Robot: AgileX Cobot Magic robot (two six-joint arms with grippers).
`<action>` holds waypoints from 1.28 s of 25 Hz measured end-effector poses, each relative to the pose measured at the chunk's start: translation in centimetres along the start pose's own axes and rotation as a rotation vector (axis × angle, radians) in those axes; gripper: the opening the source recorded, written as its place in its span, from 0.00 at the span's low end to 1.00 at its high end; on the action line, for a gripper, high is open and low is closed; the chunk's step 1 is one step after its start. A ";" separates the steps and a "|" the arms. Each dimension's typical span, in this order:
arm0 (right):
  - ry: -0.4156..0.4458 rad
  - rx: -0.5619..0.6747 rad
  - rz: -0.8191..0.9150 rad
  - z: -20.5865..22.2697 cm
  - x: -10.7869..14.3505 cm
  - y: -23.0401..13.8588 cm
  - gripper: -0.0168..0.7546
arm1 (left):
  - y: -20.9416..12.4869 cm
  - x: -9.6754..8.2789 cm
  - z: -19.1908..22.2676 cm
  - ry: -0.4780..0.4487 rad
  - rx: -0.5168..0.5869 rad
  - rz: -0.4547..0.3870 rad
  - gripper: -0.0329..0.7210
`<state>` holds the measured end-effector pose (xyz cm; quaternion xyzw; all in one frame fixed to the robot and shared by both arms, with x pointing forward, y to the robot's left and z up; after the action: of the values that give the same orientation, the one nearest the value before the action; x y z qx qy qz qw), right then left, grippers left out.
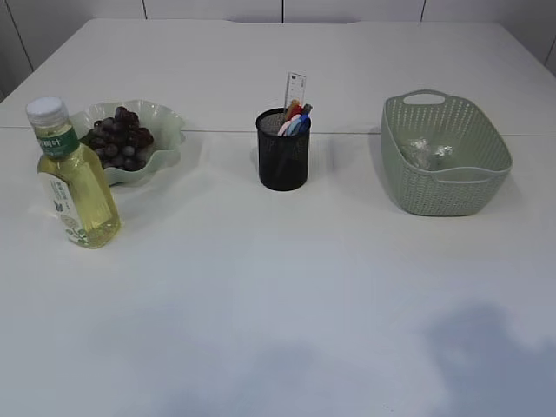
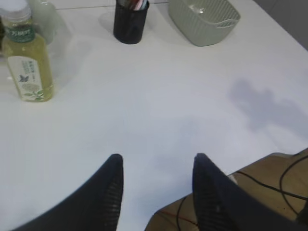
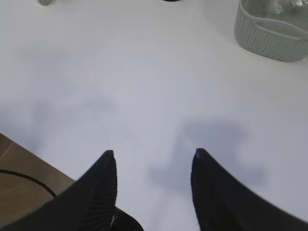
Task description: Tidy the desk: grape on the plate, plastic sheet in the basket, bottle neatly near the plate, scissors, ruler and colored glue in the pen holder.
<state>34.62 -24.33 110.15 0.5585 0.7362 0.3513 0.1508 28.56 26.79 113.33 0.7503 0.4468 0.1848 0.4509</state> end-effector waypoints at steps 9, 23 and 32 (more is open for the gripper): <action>0.004 -0.133 -0.051 -3.6 -0.8 -5.7 0.54 | -5.2 1.9 1.8 0.129 0.076 0.052 0.51; -0.012 -0.324 -0.111 -5.7 -2.0 -11.9 0.54 | -10.2 2.5 -0.5 0.118 0.026 0.134 0.48; -0.020 -0.256 -0.121 -3.5 -2.3 -12.6 0.54 | -10.0 2.2 -0.3 0.092 -0.007 0.132 0.45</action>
<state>24.15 -29.29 103.59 0.4926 0.7161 0.4271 0.2493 24.50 30.68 104.83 0.7672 0.4158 0.2503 0.4193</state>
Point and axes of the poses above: a point on each arm's last joint axis where the gripper is mounted, z pointing out along that axis toward the gripper, x along the wrist's bending axis when the last joint is at zero, y = z × x, the point moved 2 cm from there along z, pointing out along that axis toward the gripper, and after that the axes turned 9 degrees about z, right-handed, at the moved point
